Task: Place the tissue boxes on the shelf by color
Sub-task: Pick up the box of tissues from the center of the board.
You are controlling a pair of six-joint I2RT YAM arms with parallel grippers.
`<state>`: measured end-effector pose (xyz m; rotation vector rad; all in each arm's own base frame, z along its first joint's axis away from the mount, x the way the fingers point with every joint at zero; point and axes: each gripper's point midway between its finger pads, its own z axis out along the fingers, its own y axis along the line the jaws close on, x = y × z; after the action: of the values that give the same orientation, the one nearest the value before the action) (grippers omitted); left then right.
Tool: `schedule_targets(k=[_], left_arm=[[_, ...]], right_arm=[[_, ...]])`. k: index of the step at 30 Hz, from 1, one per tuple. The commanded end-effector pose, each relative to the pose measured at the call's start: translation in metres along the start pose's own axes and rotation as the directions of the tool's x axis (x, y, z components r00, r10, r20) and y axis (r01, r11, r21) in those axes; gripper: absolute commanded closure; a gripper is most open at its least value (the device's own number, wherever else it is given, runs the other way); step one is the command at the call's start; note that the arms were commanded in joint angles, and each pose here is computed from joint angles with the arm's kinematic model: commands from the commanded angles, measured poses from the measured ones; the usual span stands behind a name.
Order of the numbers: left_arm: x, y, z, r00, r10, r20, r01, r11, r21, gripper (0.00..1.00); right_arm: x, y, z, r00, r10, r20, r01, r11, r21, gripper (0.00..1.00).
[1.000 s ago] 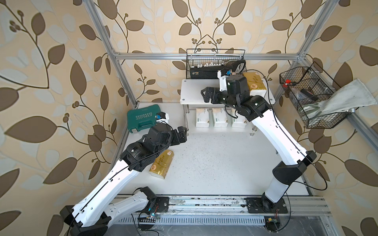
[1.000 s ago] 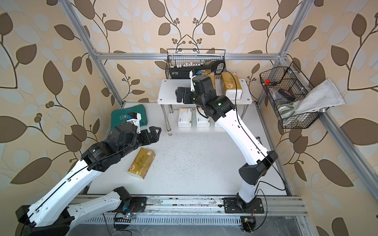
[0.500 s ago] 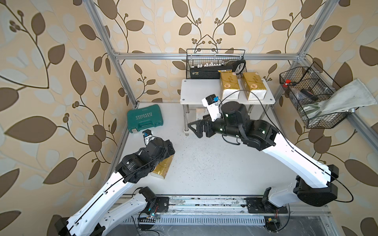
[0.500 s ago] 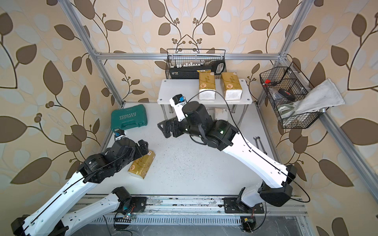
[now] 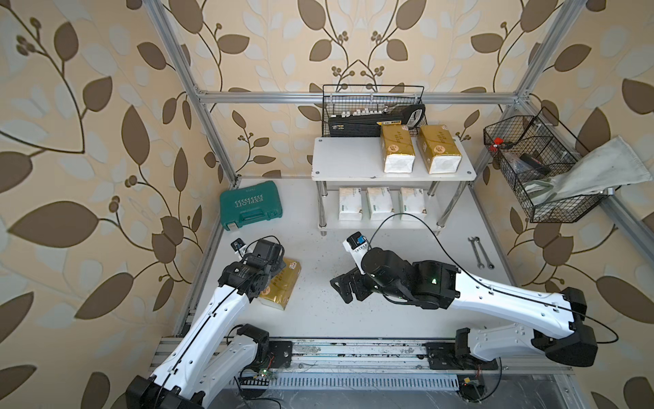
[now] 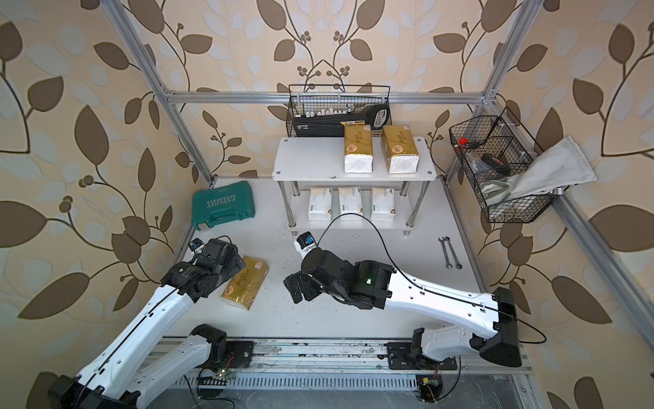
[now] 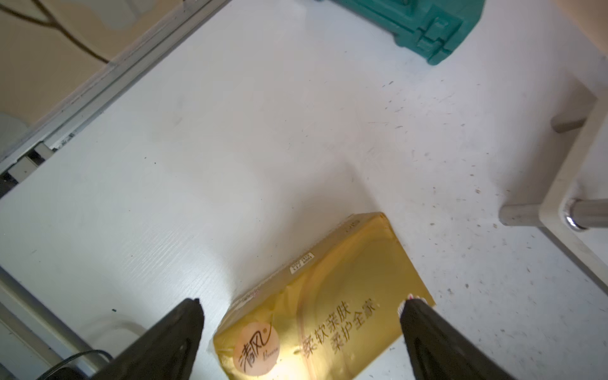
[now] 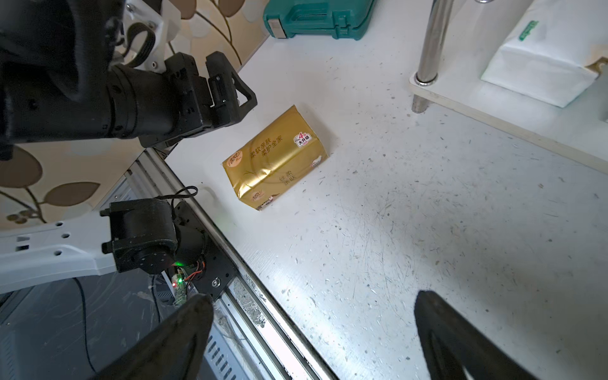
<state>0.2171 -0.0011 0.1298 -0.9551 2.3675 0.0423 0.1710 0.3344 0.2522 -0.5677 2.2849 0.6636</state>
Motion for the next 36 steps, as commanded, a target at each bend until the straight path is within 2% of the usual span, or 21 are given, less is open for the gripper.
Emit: schedule_targets(k=[1, 5, 11, 18, 24, 28, 31, 36], left_arm=[[0.007, -0.011, 0.017, 0.996, -0.03, -0.08, 0.035, 0.998, 0.059, 0.01], [0.02, -0.025, 0.03, 0.985, -0.039, -0.167, 0.061, 0.99, 0.126, 0.01], [0.046, -0.067, 0.022, 0.951, 0.072, -0.3, 0.044, 0.93, 0.364, 0.01], [0.064, -0.09, 0.014, 0.908, 0.184, -0.376, 0.022, 0.876, 0.482, 0.01], [0.065, -0.092, 0.0, 0.895, 0.322, -0.309, -0.146, 0.866, 0.479, 0.01], [0.075, -0.093, -0.008, 0.861, 0.445, -0.246, -0.291, 0.828, 0.479, 0.01], [0.086, -0.087, -0.005, 0.839, 0.474, -0.268, -0.322, 0.829, 0.458, 0.01], [0.094, -0.068, 0.01, 0.83, 0.459, -0.316, -0.337, 0.865, 0.371, 0.01]], right_arm=[[-0.011, -0.006, -0.019, 0.996, 0.055, 0.071, -0.056, 0.998, 0.011, 0.01], [-0.008, -0.013, -0.023, 0.997, 0.037, 0.065, -0.04, 0.999, 0.035, 0.01], [-0.005, -0.019, -0.024, 0.998, 0.03, 0.062, -0.033, 0.998, 0.057, 0.01], [-0.006, -0.018, -0.023, 0.998, 0.029, 0.063, -0.032, 0.998, 0.059, 0.01], [-0.006, -0.02, -0.021, 0.998, 0.029, 0.062, -0.033, 0.997, 0.07, 0.01], [-0.003, -0.022, -0.019, 0.998, 0.04, 0.058, -0.044, 0.996, 0.077, 0.01], [-0.001, -0.023, -0.019, 0.997, 0.048, 0.058, -0.052, 0.996, 0.079, 0.01], [0.001, -0.025, -0.019, 0.997, 0.057, 0.059, -0.061, 0.995, 0.081, 0.01]])
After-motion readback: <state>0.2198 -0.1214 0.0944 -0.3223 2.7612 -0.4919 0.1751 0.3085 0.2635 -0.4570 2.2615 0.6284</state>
